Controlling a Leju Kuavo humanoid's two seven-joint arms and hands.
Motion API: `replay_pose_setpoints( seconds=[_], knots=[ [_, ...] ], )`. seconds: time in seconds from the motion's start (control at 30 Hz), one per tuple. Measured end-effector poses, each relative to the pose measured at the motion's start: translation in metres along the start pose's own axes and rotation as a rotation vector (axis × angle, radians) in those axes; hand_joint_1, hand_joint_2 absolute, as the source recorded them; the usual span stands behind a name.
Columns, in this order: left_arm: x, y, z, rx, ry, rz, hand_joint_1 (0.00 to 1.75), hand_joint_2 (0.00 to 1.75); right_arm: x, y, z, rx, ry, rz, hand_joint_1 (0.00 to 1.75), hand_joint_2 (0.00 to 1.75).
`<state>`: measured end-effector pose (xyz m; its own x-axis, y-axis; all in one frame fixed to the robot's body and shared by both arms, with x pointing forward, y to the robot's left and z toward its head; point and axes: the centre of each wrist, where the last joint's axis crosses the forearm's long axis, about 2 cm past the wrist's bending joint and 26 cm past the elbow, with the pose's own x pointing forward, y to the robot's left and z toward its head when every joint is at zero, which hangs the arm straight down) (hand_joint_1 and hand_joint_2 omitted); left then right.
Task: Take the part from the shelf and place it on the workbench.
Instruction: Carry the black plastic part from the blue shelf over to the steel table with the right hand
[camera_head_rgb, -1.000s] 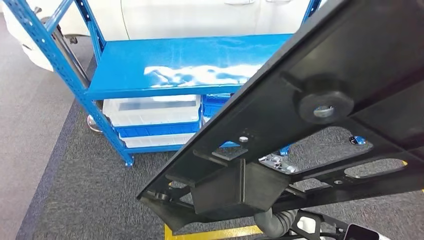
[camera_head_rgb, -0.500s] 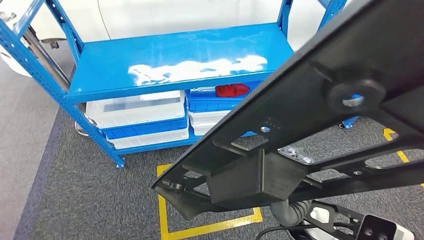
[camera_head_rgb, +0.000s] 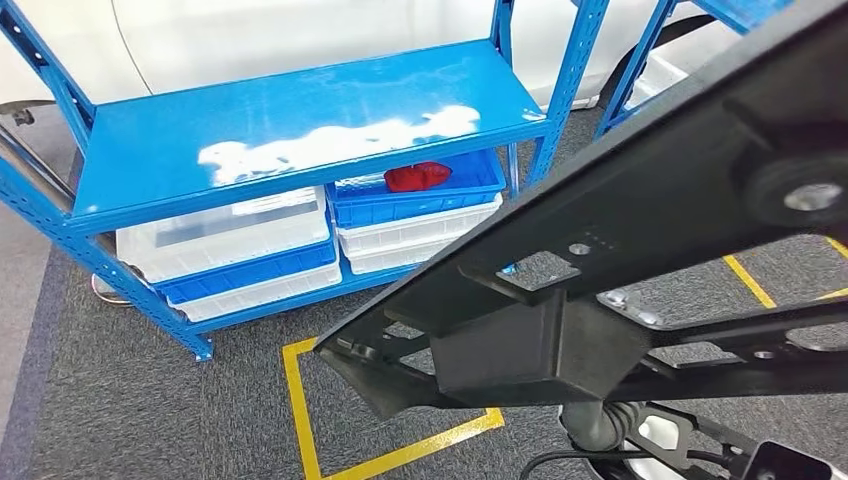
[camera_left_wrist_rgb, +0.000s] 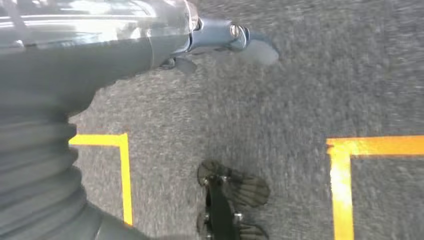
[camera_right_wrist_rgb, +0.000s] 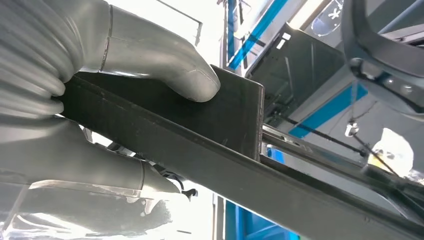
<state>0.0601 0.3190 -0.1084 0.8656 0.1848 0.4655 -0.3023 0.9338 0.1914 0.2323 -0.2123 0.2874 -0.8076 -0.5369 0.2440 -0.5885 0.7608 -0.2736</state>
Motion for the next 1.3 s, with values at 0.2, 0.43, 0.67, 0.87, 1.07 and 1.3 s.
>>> replay_pose_setpoints(
  seconds=[0.2,0.43,0.67,0.87,1.07,1.3],
  knots=[
    [0.0,0.003,-0.001,-0.014,-0.007,-0.005,0.0,1.75,0.003,-0.007,-0.001,-0.016,-0.009,0.033,1.75,1.75],
    [0.002,0.003,-0.001,-0.007,0.024,0.006,0.0,1.75,0.009,-0.005,-0.002,-0.032,-0.016,0.087,1.75,1.75],
    [-0.001,0.004,0.0,0.014,0.054,0.005,0.0,1.75,0.008,0.002,-0.003,-0.023,-0.015,0.065,1.75,1.75],
    [-0.001,0.005,0.0,0.023,0.074,0.001,0.0,1.75,0.002,0.0,-0.003,-0.027,-0.013,0.019,1.75,1.75],
    [0.0,0.001,0.0,0.002,0.082,-0.003,0.0,1.75,-0.005,-0.006,-0.002,-0.031,0.001,0.016,1.75,1.75],
    [-0.004,-0.008,0.003,-0.044,0.098,-0.019,0.0,1.75,-0.006,-0.009,-0.001,-0.036,0.017,0.074,1.75,1.75]
  ],
)
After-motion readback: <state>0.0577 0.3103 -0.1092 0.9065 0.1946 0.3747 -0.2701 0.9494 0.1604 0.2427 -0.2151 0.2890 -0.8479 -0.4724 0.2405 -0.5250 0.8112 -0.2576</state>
